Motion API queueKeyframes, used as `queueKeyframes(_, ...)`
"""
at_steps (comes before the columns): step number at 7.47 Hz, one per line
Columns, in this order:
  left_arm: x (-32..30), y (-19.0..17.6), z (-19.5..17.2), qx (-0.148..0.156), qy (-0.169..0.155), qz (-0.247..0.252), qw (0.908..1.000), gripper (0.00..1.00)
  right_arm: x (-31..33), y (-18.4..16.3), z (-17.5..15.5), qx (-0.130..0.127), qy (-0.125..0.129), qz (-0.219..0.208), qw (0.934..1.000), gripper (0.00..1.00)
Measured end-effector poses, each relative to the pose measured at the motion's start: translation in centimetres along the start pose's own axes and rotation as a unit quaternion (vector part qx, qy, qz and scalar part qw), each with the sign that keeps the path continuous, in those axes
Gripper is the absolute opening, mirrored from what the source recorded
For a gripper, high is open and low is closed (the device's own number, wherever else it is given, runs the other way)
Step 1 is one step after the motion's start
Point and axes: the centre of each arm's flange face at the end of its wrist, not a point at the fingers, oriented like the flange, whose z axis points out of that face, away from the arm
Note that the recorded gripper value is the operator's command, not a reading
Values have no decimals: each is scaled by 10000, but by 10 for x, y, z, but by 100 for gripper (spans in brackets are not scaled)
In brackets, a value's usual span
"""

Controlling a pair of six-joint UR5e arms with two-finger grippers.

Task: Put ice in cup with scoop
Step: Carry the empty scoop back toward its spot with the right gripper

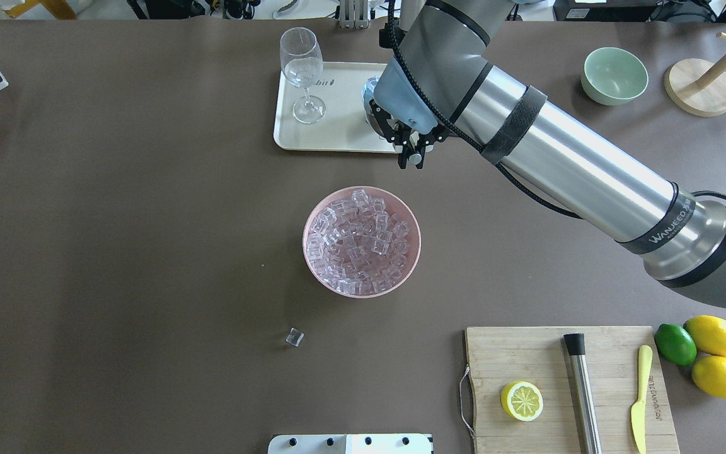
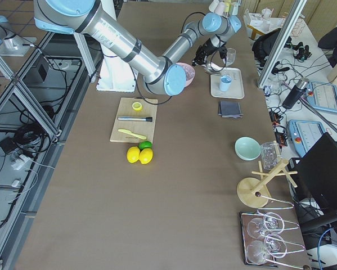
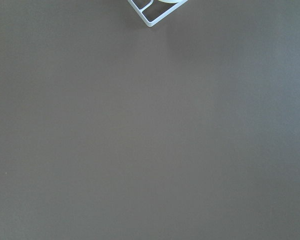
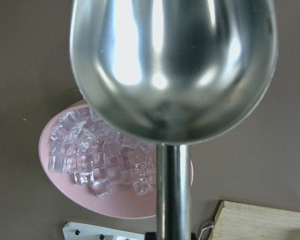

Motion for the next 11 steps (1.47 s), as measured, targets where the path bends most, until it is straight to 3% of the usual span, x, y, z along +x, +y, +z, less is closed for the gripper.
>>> queueKeyframes(3,0,0,0,-5,0,2,10000,98,10,11,3,78,-7,-109,9999,0)
queueKeyframes(7,0,0,1,-7,0,3,10000,98,112,87,-5,941,561,-424,9931,0)
queueKeyframes(9,0,0,1,-10,0,6,10000,98,182,131,-3,1270,776,-251,9885,0)
queueKeyframes(11,0,0,1,-10,0,7,10000,98,233,166,17,1553,809,209,9843,0)
